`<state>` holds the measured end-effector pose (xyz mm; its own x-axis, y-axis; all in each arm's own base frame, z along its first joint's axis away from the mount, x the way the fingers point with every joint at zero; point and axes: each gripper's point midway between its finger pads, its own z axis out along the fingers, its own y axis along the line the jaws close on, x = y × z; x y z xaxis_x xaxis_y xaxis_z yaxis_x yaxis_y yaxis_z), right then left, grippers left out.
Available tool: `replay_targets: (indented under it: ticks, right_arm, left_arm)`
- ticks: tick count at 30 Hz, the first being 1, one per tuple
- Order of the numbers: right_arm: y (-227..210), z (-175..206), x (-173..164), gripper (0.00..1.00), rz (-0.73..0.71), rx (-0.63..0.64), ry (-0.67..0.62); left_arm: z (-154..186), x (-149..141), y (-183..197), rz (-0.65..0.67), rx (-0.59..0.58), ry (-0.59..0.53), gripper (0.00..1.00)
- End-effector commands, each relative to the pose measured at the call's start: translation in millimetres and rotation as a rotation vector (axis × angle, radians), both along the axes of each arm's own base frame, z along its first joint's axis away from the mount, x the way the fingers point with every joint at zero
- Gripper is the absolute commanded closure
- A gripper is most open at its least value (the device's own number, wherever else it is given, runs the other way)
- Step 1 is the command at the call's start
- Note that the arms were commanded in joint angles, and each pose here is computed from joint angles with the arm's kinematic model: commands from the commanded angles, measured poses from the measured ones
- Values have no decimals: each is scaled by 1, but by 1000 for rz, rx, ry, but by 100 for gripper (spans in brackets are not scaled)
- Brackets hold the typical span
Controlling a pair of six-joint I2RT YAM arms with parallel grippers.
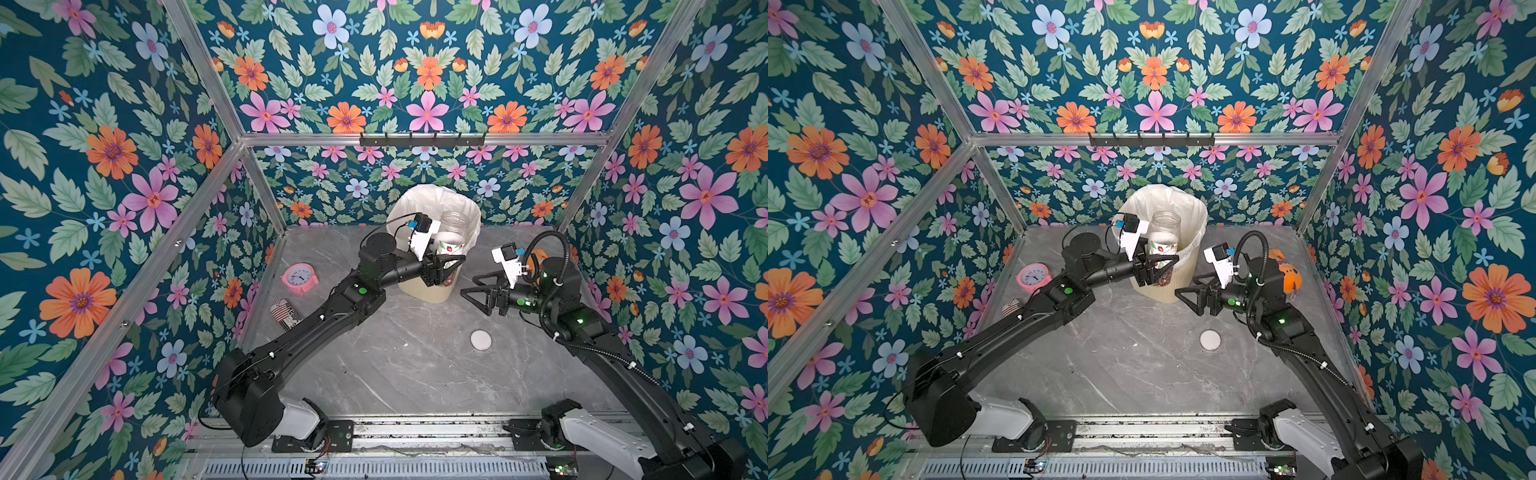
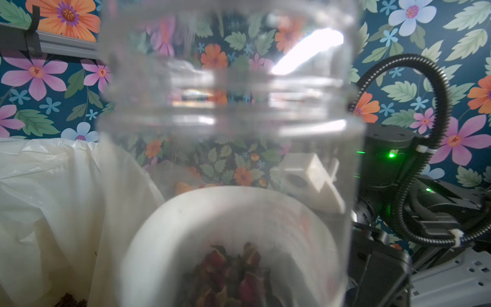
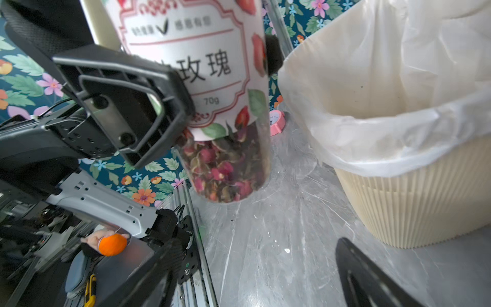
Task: Empty the moldy dried flower tea in the jars
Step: Pour the moldy dried flower tea into the trash bin.
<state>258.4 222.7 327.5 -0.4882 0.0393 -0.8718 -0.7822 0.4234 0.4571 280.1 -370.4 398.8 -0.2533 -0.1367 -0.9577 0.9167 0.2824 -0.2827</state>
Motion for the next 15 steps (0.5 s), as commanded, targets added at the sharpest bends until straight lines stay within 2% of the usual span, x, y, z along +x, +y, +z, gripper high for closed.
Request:
replay_targets:
  ticks: [1,7,15]
  right_arm:
    - [10,23,-5,8,100,34,-110]
    - [20,51,-3,9,173,73,-178]
    - [34,62,-4,12,279,72,-188]
  left_arm:
    - [28,-5,0,-37,-99,-17,39]
    - [39,-3,-9,-49,-148,7,39]
    - [59,-18,-17,-158,-245,-1,39]
